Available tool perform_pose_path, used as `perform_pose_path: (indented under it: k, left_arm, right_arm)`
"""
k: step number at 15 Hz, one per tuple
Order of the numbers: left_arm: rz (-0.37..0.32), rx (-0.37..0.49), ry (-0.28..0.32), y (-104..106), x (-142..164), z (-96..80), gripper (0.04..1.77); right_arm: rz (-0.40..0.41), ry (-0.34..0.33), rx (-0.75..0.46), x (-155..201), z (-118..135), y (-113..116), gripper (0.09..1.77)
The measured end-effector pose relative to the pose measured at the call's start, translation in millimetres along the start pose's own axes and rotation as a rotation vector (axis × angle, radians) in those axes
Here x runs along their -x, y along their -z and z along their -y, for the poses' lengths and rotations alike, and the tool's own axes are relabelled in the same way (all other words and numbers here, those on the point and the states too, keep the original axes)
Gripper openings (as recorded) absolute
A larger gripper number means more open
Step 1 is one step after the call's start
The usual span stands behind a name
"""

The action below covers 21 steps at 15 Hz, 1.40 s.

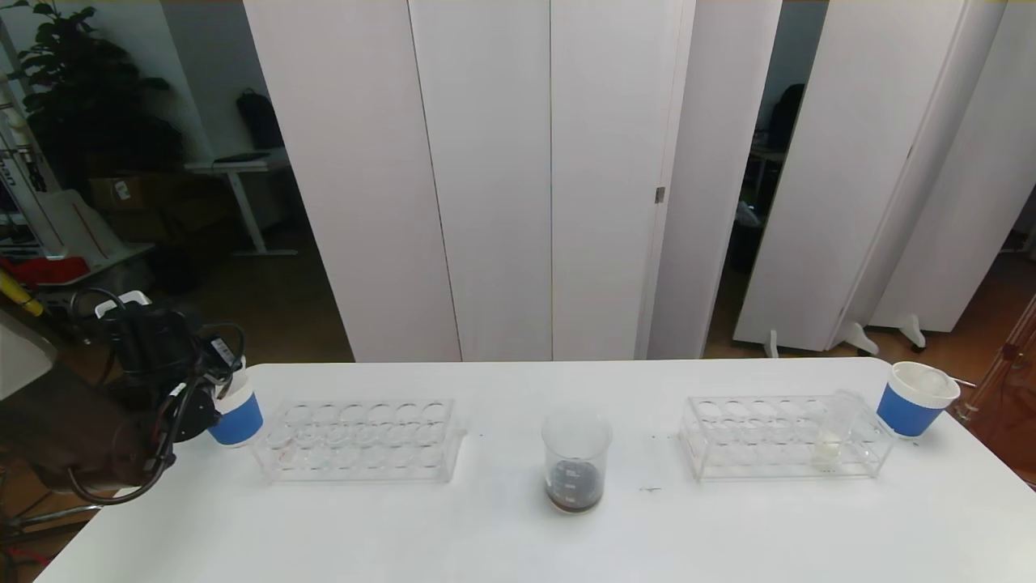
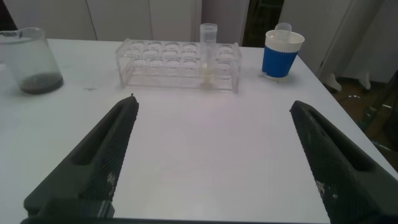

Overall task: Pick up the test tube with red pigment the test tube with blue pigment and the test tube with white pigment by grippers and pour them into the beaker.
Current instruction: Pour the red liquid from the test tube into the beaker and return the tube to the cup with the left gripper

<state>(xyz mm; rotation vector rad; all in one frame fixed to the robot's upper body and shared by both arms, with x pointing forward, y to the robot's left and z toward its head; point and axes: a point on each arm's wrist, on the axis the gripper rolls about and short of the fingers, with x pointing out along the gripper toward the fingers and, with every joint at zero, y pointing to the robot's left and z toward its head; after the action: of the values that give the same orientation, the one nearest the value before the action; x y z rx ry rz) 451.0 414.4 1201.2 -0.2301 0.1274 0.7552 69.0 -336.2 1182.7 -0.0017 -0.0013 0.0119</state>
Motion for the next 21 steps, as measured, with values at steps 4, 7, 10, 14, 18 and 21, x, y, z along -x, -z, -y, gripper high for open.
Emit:
perform_pose_path:
  k: [4,7,10,14,18,21]
  left_arm:
    - [-0.02,-0.011,-0.009,7.5,-2.4,-1.9,0.58]
    - [-0.032,-0.021,-0.012,11.2,-3.6,-2.3,0.58]
    - [-0.058,-0.044,-0.016,14.3,-3.1,-1.8,0.62]
    - [-0.046,-0.035,-0.008,9.9,-1.4,0.8,1.69]
    - [-0.033,-0.038,-0.003,4.0,1.1,1.0,1.74]
    - [-0.025,-0.035,-0.001,0.2,2.8,0.8,1.74]
  right_arm:
    - [0.0,0.0,0.0,0.0,0.0,0.0,1.75]
    - [0.0,0.0,0.0,0.0,0.0,0.0,1.75]
    - [0.0,0.0,0.0,0.0,0.0,0.0,1.75]
    - [0.0,0.0,0.0,0.0,0.0,0.1,1.75]
    - [0.0,0.0,0.0,0.0,0.0,0.0,1.75]
    - [0.0,0.0,0.0,0.0,0.0,0.0,1.75]
